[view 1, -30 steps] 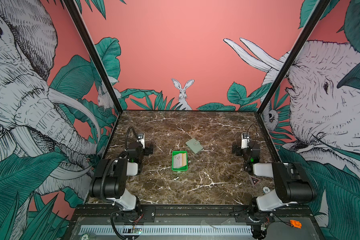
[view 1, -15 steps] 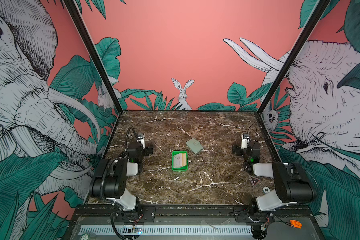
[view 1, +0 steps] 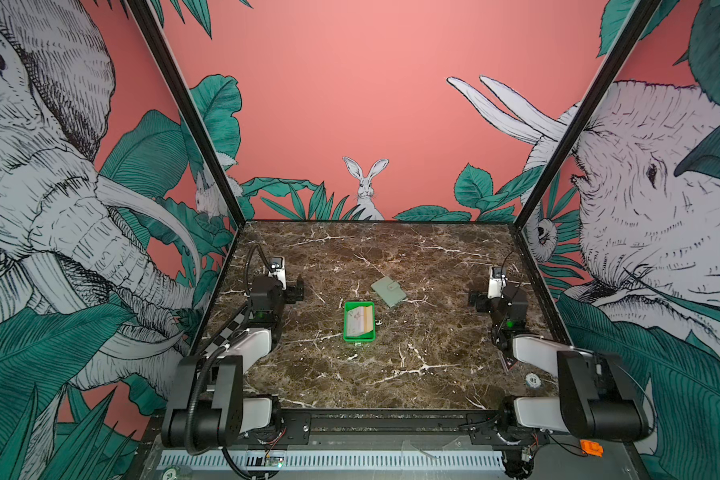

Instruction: Put the credit cards into the card holder

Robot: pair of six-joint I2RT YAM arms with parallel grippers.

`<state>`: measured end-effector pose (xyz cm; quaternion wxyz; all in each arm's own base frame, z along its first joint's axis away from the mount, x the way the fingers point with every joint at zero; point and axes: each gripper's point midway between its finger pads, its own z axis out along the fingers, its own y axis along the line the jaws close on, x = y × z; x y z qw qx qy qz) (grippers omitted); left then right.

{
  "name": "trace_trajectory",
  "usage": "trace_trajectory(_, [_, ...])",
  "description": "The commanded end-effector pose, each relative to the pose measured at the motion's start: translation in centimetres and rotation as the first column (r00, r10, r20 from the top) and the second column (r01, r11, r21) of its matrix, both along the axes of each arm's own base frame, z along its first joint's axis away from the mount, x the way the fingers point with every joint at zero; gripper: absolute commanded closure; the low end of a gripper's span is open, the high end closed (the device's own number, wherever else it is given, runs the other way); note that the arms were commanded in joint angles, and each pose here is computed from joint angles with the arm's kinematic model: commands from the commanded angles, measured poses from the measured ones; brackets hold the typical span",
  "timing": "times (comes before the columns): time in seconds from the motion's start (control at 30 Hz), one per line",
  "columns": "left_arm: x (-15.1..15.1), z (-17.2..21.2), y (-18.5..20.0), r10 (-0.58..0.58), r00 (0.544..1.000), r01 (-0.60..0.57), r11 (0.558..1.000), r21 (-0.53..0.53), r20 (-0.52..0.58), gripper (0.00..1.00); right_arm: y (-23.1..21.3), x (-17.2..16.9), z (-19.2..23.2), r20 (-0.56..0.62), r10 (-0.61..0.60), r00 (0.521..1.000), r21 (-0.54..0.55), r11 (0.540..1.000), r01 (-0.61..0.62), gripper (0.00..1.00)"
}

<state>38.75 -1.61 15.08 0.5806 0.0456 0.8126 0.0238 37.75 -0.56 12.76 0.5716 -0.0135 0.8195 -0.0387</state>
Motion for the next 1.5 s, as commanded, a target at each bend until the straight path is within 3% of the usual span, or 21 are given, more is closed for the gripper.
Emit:
trace_trajectory(0.0, [-1.2,0.7,-1.0,0.014,0.998,-0.016,1.0,-0.026,-0.067,0.01,-0.1,-0.8,1.2,-0.048,-0.031,0.998,0.065,0.997,0.034,0.02])
trace_trajectory(0.1, [-2.2,1.8,-2.8,-0.021,0.995,0.014,0.998,-0.068,-0.097,0.01,0.5,-1.8,2.6,-0.024,-0.022,0.999,0.129,0.991,0.024,0.02])
trace_trajectory(0.23, [-3.8,2.8,-4.8,-0.065,0.986,0.033,0.978,-0.206,-0.153,0.01,1.5,-3.4,4.4,-0.021,-0.012,1.0,0.194,0.981,0.016,0.02])
trace_trajectory(0.43, [-5.8,2.2,-8.0,-0.143,0.951,0.056,0.952,-0.301,-0.275,0.01,1.5,-5.6,5.8,-0.099,-0.11,0.989,0.258,0.957,0.132,0.02])
trace_trajectory(0.7, [-8.1,1.3,-12.7,-0.24,0.895,0.078,0.914,-0.398,-0.376,0.01,7.9,-6.1,6.8,-0.18,0.102,0.978,0.291,0.956,-0.047,0.02])
trace_trajectory(0.83, [-9.0,0.1,-15.1,-0.292,0.852,0.072,0.888,-0.454,-0.435,0.01,11.9,-5.8,6.3,-0.217,0.233,0.948,0.323,0.934,-0.155,0.03])
trace_trajectory(1.03, [-10.2,-1.9,-17.9,-0.336,0.807,0.069,0.87,-0.488,-0.485,0.01,16.7,-4.6,5.0,-0.281,0.329,0.901,0.315,0.919,-0.237,0.03])
trace_trajectory(1.47, [-12.3,-4.3,-19.3,-0.402,0.703,0.02,0.836,-0.548,-0.587,0.08,24.5,-1.3,1.6,-0.402,0.449,0.798,0.316,0.886,-0.339,0.07])
